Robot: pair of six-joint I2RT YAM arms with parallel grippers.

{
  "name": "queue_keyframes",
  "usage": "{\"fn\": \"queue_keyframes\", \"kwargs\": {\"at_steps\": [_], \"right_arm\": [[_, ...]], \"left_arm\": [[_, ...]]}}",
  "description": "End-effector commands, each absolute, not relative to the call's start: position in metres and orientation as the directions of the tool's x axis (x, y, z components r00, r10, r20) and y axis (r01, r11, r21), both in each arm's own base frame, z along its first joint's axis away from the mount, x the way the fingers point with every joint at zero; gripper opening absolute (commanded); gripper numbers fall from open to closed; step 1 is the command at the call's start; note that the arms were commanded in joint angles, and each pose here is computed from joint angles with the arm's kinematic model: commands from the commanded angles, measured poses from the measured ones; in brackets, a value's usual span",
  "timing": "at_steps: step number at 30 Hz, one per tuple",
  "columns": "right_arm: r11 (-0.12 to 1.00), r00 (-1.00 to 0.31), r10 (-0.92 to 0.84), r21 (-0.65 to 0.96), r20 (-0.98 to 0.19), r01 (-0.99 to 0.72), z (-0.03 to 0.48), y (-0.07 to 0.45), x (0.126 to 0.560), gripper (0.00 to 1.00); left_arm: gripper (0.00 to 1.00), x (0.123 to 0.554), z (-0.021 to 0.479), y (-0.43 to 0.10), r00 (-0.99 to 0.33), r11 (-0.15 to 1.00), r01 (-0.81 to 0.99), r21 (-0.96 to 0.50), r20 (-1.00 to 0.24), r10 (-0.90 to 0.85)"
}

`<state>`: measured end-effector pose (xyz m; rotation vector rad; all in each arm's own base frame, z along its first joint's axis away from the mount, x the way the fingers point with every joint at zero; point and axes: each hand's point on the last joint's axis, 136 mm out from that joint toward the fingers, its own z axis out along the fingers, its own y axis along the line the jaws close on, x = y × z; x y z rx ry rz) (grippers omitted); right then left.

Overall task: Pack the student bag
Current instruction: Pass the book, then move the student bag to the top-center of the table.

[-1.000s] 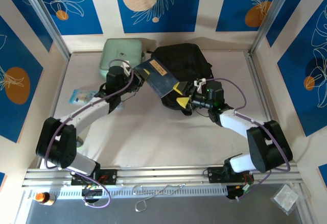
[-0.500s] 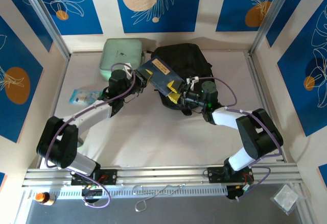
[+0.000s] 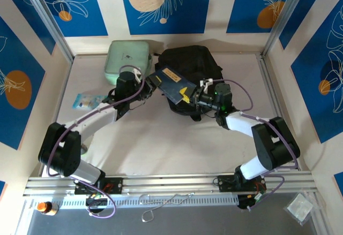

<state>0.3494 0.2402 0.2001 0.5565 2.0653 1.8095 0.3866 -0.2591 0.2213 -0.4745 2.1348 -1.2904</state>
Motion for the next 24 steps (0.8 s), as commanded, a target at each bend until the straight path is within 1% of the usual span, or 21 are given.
{"fn": "queue_keyframes", "kwargs": {"at_steps": [1, 3, 5, 8, 11, 14, 17, 20, 24], "right_arm": [[0.221, -0.828, 0.552, 0.975, -0.093, 0.038, 0.205, 0.212, 0.352, 0.00], [0.294, -0.799, 0.582, 0.955, -0.151, 0.034, 0.208, 0.191, 0.350, 0.00], [0.379, -0.769, 0.601, 0.925, -0.218, 0.035, 0.211, 0.172, 0.346, 0.00], [0.507, -0.727, 0.610, 0.860, -0.314, 0.054, 0.216, 0.144, 0.340, 0.00], [0.587, -0.691, 0.622, 0.804, -0.368, 0.100, 0.219, 0.118, 0.334, 0.00], [0.630, -0.662, 0.644, 0.757, -0.384, 0.174, 0.215, 0.096, 0.328, 0.00], [0.680, -0.644, 0.640, 0.699, -0.418, 0.222, 0.213, 0.080, 0.323, 0.00], [0.723, -0.652, 0.624, 0.634, -0.431, 0.273, 0.205, 0.069, 0.320, 0.00], [0.748, -0.685, 0.603, 0.588, -0.409, 0.307, 0.193, 0.067, 0.318, 0.00]], "left_arm": [[0.55, 0.370, 0.216, -0.249, -0.780, 0.693, 0.100, -0.714, -0.489, -0.391], [0.61, 0.365, 0.207, -0.247, -0.791, 0.769, 0.136, -0.625, -0.536, -0.296], [0.64, 0.362, 0.203, -0.256, -0.801, 0.791, 0.195, -0.580, -0.559, -0.213], [0.67, 0.359, 0.199, -0.281, -0.813, 0.773, 0.294, -0.562, -0.573, -0.107], [0.67, 0.359, 0.192, -0.314, -0.816, 0.730, 0.392, -0.560, -0.578, -0.004], [0.67, 0.362, 0.179, -0.345, -0.818, 0.703, 0.456, -0.546, -0.568, 0.089], [0.67, 0.371, 0.160, -0.365, -0.810, 0.707, 0.491, -0.508, -0.565, 0.157], [0.66, 0.387, 0.136, -0.372, -0.798, 0.734, 0.503, -0.456, -0.572, 0.192], [0.65, 0.396, 0.109, -0.378, -0.812, 0.750, 0.499, -0.435, -0.536, 0.229]]}}
